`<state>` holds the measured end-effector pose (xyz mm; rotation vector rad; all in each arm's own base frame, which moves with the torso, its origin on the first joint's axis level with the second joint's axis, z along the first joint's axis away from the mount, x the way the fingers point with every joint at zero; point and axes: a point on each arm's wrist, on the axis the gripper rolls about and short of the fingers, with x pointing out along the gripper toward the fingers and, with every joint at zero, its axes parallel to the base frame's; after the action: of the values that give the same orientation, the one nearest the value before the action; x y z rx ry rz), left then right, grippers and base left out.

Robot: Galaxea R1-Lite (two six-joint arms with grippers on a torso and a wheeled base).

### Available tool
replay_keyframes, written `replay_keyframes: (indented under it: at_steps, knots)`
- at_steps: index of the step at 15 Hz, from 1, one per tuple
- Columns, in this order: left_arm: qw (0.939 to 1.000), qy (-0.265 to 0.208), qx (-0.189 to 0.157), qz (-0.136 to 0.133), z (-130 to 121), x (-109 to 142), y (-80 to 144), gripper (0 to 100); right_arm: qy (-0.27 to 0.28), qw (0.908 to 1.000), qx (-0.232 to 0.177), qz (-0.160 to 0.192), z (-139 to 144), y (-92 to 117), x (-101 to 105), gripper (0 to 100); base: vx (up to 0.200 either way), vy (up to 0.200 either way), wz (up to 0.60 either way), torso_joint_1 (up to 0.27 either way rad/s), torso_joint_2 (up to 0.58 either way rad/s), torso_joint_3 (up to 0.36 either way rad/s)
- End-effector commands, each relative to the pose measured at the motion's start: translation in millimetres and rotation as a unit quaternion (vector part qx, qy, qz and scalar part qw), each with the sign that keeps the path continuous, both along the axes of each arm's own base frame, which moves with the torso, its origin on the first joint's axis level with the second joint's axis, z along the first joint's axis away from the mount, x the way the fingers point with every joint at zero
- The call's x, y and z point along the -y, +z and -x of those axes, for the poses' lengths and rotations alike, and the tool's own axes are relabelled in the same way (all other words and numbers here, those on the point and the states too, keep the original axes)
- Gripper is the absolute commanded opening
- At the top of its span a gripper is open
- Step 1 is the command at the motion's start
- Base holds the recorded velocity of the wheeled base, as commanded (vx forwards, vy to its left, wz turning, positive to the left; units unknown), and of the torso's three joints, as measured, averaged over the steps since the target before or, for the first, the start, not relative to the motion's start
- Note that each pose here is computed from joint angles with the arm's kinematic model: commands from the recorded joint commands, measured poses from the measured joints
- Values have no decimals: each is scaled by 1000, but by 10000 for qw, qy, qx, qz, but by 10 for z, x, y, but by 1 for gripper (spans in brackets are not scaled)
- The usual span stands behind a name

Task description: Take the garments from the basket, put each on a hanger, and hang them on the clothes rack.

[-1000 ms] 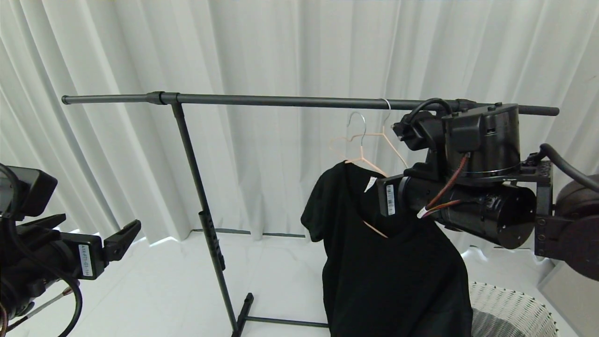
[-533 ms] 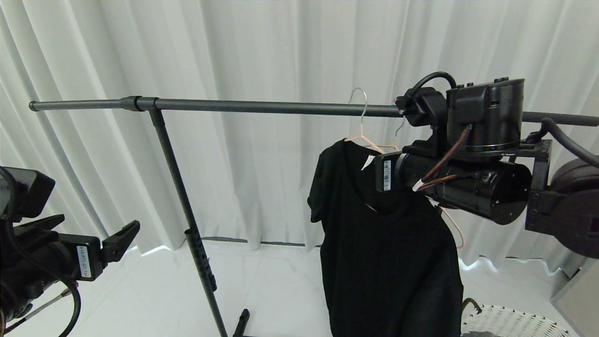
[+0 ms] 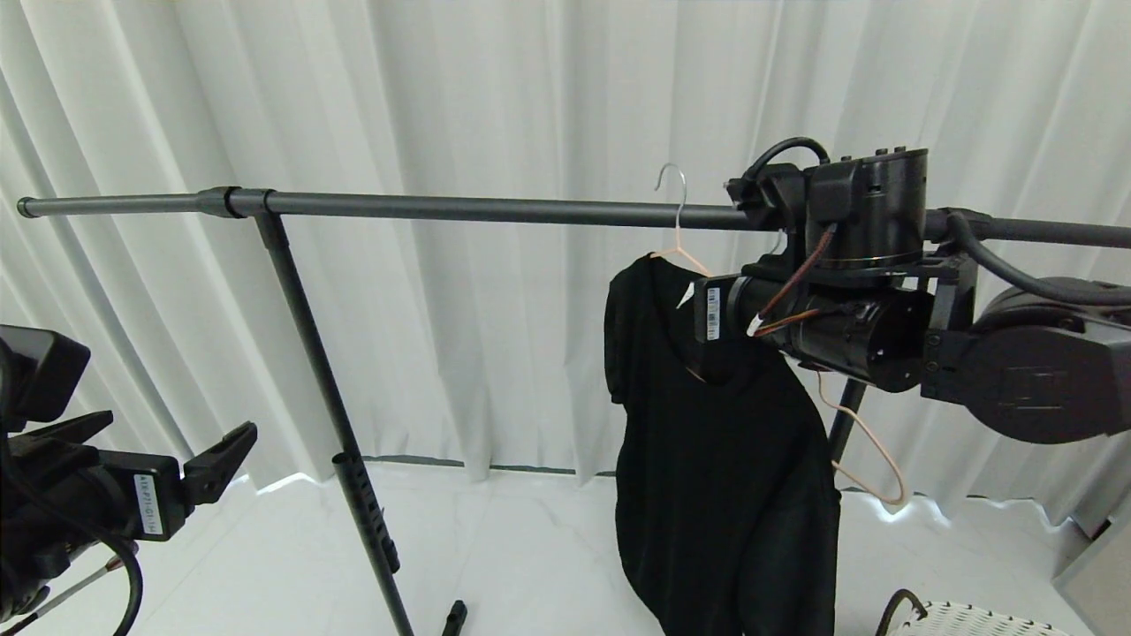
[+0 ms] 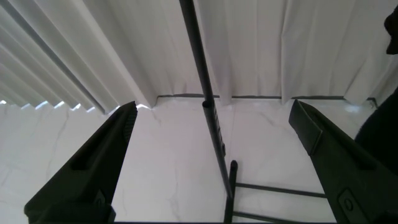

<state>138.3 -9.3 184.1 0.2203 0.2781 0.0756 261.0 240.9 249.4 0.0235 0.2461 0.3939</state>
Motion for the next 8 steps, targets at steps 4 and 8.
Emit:
replay_keyframes:
  at_steps: [4, 8]
  knots:
    - [10000, 0, 27, -6, 71, -7, -27, 100, -17, 9997, -171, 174, -87, -163, -74, 0, 0, 0, 0, 0, 0, 0]
    - [10000, 7, 65, -2, 89, -11, -19, 100, -4, 9997, -190, 183, -72, -168, -75, 100, 0, 0, 0, 0, 0, 0]
